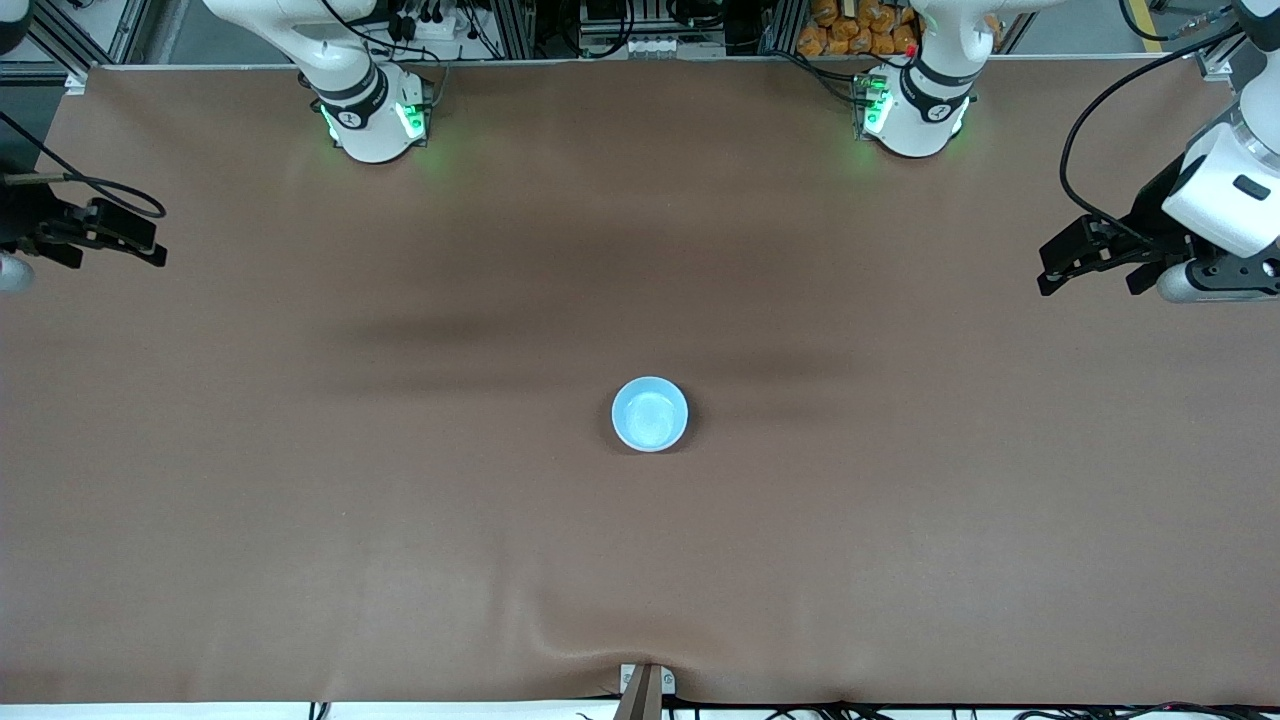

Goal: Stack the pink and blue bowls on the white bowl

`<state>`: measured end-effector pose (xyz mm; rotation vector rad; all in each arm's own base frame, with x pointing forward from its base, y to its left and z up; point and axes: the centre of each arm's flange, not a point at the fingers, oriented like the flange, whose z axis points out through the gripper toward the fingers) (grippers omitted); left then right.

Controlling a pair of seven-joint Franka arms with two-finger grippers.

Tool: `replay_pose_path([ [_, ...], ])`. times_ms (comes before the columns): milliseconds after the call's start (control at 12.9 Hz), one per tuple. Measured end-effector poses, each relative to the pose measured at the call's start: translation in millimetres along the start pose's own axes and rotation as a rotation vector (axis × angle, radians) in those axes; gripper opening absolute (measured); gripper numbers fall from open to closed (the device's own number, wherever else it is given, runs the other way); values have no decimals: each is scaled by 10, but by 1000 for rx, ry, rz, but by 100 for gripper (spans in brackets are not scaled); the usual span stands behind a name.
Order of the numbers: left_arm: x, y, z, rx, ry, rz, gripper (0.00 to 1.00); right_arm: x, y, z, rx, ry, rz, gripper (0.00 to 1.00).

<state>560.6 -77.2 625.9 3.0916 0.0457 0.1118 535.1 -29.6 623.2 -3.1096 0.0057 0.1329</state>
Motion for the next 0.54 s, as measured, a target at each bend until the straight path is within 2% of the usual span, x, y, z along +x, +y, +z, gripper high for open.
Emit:
replay_pose_path([
  [543,0,0,0,0,0,0,100,-23,-50,-118,-3,9,-5,100],
])
